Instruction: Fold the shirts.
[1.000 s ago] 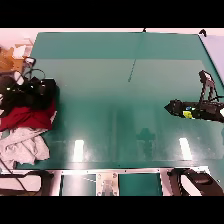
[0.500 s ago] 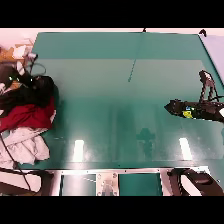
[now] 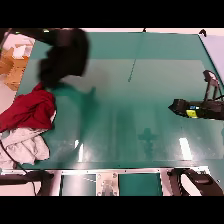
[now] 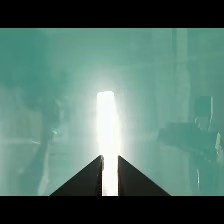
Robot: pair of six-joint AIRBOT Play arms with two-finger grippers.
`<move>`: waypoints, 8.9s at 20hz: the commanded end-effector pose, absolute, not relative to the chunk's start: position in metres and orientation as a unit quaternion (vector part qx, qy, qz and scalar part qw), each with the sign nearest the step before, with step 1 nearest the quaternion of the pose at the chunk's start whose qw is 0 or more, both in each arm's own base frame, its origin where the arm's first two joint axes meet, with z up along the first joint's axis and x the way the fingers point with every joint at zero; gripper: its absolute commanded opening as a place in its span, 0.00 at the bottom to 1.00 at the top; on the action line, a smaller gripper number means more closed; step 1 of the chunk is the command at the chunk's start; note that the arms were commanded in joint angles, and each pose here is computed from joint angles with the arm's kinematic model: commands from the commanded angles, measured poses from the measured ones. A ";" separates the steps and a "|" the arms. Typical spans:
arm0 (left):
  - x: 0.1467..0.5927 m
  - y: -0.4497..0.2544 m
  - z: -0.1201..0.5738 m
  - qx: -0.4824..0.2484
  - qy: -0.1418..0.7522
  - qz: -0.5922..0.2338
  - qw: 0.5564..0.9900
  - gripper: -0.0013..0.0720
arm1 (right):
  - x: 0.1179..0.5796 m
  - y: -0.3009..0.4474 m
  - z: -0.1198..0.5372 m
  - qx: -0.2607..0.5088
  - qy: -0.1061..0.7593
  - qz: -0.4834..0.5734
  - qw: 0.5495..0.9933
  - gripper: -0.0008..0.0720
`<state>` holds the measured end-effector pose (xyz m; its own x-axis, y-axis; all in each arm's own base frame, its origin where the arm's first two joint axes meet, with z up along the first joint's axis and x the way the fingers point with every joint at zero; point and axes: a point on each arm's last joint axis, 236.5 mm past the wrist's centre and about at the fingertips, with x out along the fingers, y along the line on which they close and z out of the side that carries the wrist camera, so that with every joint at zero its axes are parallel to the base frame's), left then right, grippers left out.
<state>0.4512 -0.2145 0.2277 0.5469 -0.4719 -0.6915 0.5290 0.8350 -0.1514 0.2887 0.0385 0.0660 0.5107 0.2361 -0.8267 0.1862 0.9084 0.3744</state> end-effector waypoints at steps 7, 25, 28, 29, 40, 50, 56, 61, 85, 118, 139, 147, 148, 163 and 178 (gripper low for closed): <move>0.336 -0.408 0.076 0.020 0.513 -0.429 0.744 0.43 | 0.274 -0.018 0.074 0.250 0.507 -0.058 0.823 0.38; 0.226 -0.300 -0.081 -0.197 0.707 -0.286 0.617 0.95 | 0.468 0.042 -0.045 0.347 0.585 0.139 0.720 0.70; 0.217 -0.317 -0.108 -0.193 0.710 -0.274 0.619 0.95 | 0.505 0.050 -0.066 0.346 0.582 0.138 0.723 0.70; 0.215 -0.324 -0.116 -0.202 0.713 -0.270 0.615 0.95 | 0.512 0.052 -0.073 0.346 0.585 0.139 0.720 0.70; 0.251 -0.362 -0.093 -0.246 0.650 -0.331 0.639 0.05 | 0.533 0.090 -0.096 0.325 0.592 0.165 0.719 0.30; 0.363 -0.210 0.117 -0.114 0.487 -0.259 0.827 0.05 | 0.533 -0.002 0.192 0.237 0.389 0.195 0.869 0.03; 0.325 -0.177 0.411 -0.069 0.182 -0.294 0.936 0.05 | 0.420 -0.019 0.403 0.135 0.167 0.145 0.966 0.03; 0.255 -0.147 0.509 -0.056 0.070 -0.285 0.954 0.05 | 0.317 -0.015 0.526 0.072 -0.021 0.077 0.994 0.03; 0.538 -0.180 -0.006 -0.036 0.498 -0.167 0.850 0.06 | 0.548 -0.021 0.029 0.299 0.434 0.095 0.845 0.08; 0.339 -0.114 -0.094 -0.361 0.645 -0.218 0.638 0.05 | 0.320 -0.130 0.016 0.433 0.500 -0.029 0.750 0.36; 0.361 -0.078 -0.084 -0.363 0.601 -0.186 0.688 0.06 | 0.246 -0.043 -0.107 0.557 0.494 -0.097 0.661 0.59; 0.365 -0.083 -0.060 -0.364 0.589 -0.210 0.690 0.05 | 0.271 -0.034 -0.077 0.519 0.499 -0.046 0.692 0.04; 0.373 -0.086 -0.036 -0.365 0.566 -0.224 0.704 0.05 | 0.287 -0.043 -0.052 0.510 0.481 -0.032 0.712 0.04; 0.170 -0.123 0.607 -0.001 -0.169 -0.261 0.950 0.05 | 0.270 0.000 0.553 0.077 -0.062 0.085 0.991 0.04; 0.408 -0.124 0.255 -0.223 0.290 -0.324 0.873 0.05 | 0.406 -0.078 0.260 0.305 0.202 0.051 0.929 0.04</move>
